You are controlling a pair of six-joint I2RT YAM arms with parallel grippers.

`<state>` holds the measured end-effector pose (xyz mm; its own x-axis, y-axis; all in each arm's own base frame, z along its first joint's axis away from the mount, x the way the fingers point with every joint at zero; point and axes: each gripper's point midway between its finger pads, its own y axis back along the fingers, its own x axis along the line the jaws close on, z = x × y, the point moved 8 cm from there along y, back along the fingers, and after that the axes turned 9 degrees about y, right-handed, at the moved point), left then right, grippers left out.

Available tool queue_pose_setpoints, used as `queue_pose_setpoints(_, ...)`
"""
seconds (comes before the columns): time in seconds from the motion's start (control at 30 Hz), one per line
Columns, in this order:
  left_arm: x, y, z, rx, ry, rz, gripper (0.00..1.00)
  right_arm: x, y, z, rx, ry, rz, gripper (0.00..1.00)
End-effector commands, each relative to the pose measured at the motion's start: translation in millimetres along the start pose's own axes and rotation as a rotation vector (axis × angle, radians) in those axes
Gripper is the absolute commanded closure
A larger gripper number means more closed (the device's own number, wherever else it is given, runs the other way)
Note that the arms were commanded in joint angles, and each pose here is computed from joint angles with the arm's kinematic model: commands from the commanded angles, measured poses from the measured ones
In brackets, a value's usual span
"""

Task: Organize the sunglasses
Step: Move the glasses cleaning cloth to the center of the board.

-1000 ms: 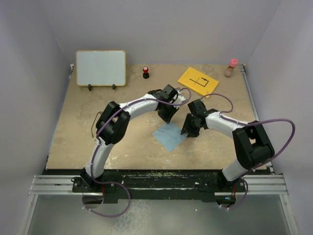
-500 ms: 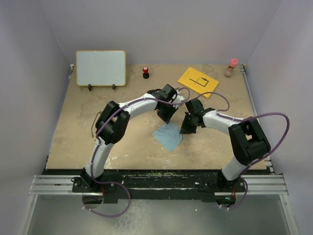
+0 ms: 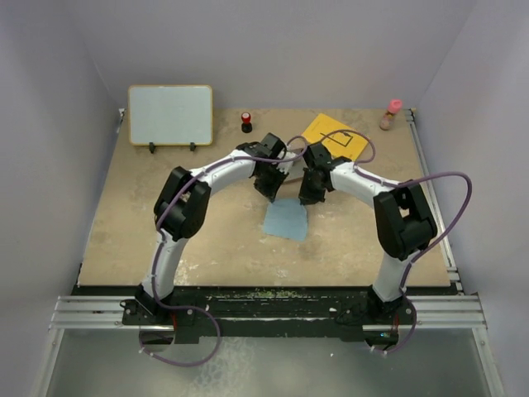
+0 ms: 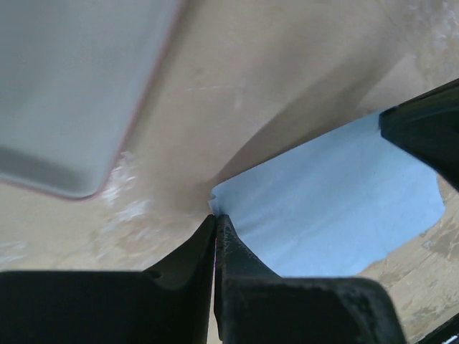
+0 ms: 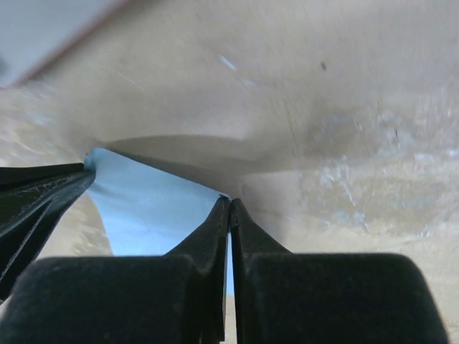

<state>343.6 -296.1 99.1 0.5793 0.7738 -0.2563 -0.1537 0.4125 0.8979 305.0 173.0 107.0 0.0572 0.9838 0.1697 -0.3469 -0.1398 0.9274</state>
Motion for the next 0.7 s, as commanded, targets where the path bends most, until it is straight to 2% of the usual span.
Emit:
queue_pose_setpoints(0.0, 13.1, 51.2, 25.1, -0.132, 0.052, 0.001, 0.96, 7.0, 13.0, 25.2, -0.05, 0.071, -0.029, 1.0)
queue_pose_setpoints(0.37, 15.0, 66.2, 30.4, -0.177, 0.055, -0.02, 0.96, 15.6, 15.4, 38.2, -0.078, 0.125, 0.022, 1.0)
queue_pose_setpoints(0.57, 17.8, 57.5, 31.6, -0.172, 0.05, -0.015, 0.96, 17.0, 10.5, 37.9, -0.067, 0.137, 0.034, 1.0)
queue_pose_setpoints(0.67, 23.1, 44.8, 36.7, -0.134, 0.051, 0.006, 0.82, 16.3, 4.8, 34.4, -0.054, 0.125, 0.035, 1.0)
